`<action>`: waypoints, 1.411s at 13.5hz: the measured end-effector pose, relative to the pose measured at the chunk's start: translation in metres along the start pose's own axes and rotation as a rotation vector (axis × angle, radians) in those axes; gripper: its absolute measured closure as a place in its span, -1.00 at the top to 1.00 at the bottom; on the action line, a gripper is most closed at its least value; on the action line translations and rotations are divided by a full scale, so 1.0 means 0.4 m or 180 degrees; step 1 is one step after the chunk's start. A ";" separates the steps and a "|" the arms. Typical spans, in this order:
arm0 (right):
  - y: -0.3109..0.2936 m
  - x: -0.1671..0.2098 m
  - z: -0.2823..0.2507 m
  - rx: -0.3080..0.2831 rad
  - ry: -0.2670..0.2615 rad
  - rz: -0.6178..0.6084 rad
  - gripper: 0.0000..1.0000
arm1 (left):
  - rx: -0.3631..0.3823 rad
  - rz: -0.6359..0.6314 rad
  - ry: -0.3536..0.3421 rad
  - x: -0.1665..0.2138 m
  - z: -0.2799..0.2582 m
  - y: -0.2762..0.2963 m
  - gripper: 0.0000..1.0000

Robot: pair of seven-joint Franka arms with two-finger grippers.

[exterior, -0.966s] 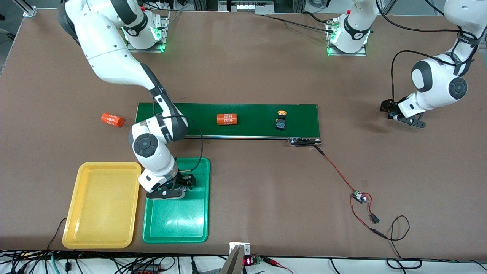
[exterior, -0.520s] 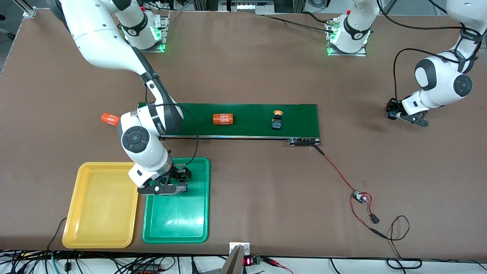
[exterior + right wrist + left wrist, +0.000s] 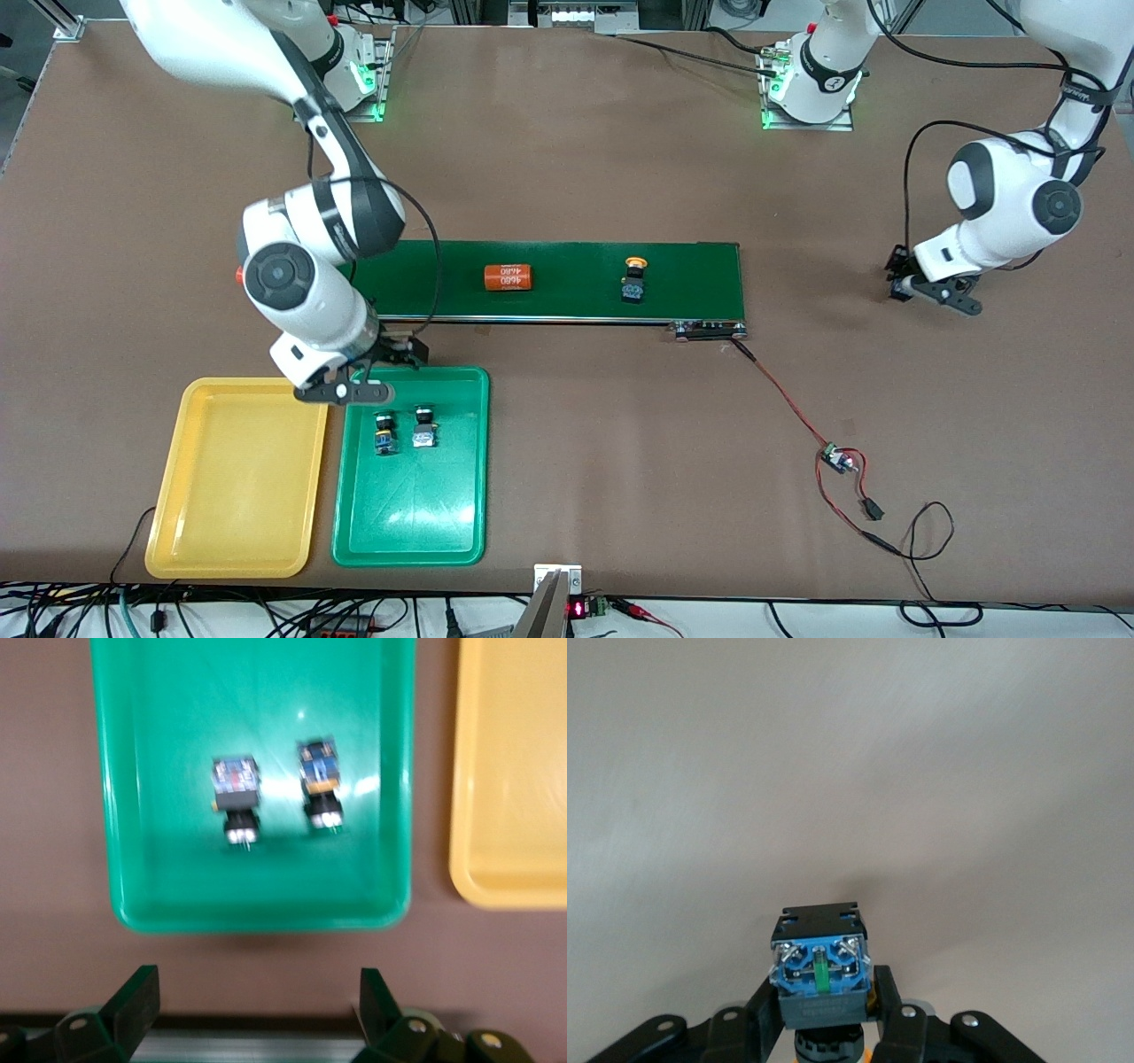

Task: Sort buttons by color to trays
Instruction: 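Move the right gripper to the belt while the left gripper places a button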

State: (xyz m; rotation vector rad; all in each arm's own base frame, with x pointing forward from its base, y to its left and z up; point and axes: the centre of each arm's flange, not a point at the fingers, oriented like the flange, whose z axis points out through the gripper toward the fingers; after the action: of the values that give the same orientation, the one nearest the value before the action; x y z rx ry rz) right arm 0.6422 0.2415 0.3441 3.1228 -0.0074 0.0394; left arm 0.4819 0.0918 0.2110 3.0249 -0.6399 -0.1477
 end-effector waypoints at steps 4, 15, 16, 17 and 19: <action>0.053 -0.092 -0.075 0.0006 -0.0086 0.0084 1.00 | -0.0029 -0.0268 -0.0326 0.177 -0.103 0.201 -0.13; 0.085 -0.230 -0.177 0.0151 -0.0103 0.0341 1.00 | -0.0300 -0.0740 -0.0208 0.366 -0.175 0.667 -0.13; 0.043 -0.248 -0.183 0.0165 -0.0099 0.0357 1.00 | -0.0318 -0.0738 -0.0205 0.373 -0.155 0.683 -0.13; 0.008 -0.263 -0.189 0.0181 -0.0090 0.0371 1.00 | -0.0332 -0.0755 -0.0211 0.378 -0.134 0.698 -0.13; -0.029 -0.279 -0.194 0.0205 -0.0072 0.0372 1.00 | -0.0340 -0.0769 -0.0197 0.390 -0.095 0.723 -0.13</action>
State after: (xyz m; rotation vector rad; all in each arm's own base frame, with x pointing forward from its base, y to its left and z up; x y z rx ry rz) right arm 0.5290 0.2550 0.4188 3.1832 -0.1926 0.0060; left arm 0.5115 -0.2346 0.2545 2.9923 -0.2577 -0.2757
